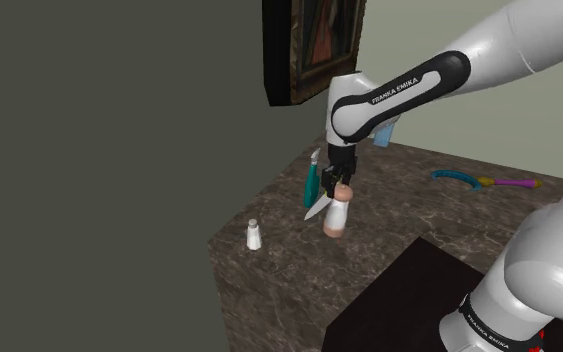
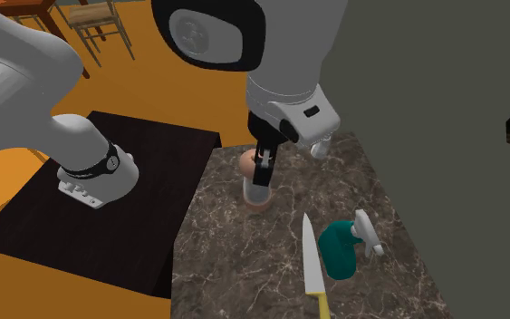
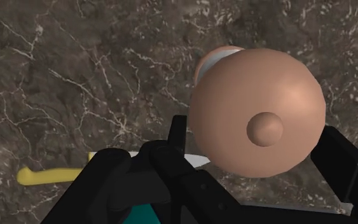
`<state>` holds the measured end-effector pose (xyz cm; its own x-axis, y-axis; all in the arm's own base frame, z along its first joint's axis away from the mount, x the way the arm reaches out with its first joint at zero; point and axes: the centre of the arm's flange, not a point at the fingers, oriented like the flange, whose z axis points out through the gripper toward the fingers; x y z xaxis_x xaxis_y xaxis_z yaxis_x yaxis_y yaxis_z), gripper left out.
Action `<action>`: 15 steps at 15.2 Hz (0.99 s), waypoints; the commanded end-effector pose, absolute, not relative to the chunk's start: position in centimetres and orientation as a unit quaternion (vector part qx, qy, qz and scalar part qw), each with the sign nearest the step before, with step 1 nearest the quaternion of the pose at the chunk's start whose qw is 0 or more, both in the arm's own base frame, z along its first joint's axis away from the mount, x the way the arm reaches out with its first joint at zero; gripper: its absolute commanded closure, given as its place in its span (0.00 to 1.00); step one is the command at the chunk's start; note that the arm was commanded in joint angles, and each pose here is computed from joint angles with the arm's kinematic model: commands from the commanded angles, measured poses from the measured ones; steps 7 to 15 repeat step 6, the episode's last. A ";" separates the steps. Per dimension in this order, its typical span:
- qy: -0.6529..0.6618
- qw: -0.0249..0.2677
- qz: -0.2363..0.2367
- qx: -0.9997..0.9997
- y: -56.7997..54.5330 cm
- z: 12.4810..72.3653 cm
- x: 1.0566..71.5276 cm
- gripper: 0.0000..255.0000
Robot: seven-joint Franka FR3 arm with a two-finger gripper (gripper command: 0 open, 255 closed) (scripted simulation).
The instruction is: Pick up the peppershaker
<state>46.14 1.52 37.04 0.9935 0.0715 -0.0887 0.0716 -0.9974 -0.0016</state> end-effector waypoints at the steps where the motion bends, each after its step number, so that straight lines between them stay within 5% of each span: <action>1: 0.036 0.001 -0.045 0.998 1.6 38.1 46.1 1.00; 15: 0.036 0.001 -0.045 0.998 1.6 39.8 46.1 1.00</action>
